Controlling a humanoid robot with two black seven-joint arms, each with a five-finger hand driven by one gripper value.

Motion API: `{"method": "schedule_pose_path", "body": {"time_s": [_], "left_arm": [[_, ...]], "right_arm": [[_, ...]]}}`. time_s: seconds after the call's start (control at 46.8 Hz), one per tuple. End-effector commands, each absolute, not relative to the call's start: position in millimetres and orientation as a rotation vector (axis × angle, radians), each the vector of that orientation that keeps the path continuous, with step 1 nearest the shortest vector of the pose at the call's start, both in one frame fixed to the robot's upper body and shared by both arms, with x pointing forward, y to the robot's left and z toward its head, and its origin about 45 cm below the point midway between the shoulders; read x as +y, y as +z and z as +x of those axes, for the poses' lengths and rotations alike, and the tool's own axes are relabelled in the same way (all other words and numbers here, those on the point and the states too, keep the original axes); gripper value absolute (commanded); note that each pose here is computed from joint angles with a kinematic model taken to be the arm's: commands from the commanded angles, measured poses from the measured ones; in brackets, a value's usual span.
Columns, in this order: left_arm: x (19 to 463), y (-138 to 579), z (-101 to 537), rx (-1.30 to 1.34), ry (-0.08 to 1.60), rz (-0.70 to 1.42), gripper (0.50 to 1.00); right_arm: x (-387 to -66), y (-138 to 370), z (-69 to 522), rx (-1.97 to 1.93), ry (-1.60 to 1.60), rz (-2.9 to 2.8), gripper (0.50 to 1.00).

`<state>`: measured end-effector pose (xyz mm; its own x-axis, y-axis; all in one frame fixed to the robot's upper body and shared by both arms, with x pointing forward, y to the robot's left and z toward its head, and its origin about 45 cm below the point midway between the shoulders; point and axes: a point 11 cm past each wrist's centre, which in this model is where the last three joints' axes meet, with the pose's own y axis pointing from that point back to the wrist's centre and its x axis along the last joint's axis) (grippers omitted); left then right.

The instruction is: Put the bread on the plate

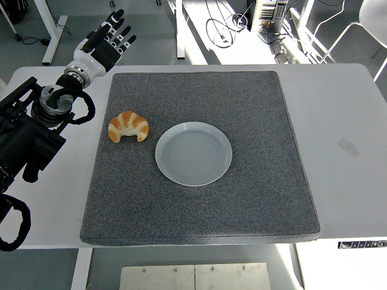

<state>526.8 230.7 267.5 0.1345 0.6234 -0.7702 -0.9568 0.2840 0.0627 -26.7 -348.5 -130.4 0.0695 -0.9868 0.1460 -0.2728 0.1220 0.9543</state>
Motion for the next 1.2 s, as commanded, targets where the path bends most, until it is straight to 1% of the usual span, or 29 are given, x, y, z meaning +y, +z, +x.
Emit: {"method": "schedule_pose_path", "body": {"time_s": [0.0, 0.278, 0.47, 0.513, 0.598, 0.748, 0.855, 0.94, 1.047, 1.175], "left_arm": [[230, 268, 527, 0.793, 1.218, -0.515, 0.984], [225, 268, 527, 0.769, 1.212, -0.454, 0.984], [223, 288, 533, 0.722, 1.2, -0.474, 0.984], [223, 286, 532, 0.708, 1.203, -0.452, 0.984], [217, 280, 530, 0.588, 1.197, -0.295, 0.984], [229, 297, 535, 0.257, 1.215, -0.023, 0.984], [252, 321, 540, 0.015, 1.215, 0.174, 0.984], [263, 333, 539, -0.117, 1.19, 0.295, 0.984], [272, 337, 536, -0.158, 1.174, 0.338, 0.984], [260, 342, 536, -0.193, 1.149, 0.353, 0.977]], "right_arm": [[-349, -130, -26, -1.397, -0.902, 1.339, 1.0], [-349, -130, -26, -1.397, -0.902, 1.339, 1.0], [-348, -130, -27, -1.395, -0.902, 1.341, 1.0], [-349, -130, -27, -1.397, -0.902, 1.339, 1.0], [-349, -130, -27, -1.396, -0.903, 1.338, 1.0], [-349, -130, -27, -1.397, -0.902, 1.339, 1.0], [-348, -130, -26, -1.398, -0.904, 1.34, 1.0], [-349, -130, -27, -1.396, -0.903, 1.338, 1.0], [-349, -130, -27, -1.396, -0.903, 1.338, 1.0], [-349, -130, -27, -1.398, -0.904, 1.337, 1.0]]}}
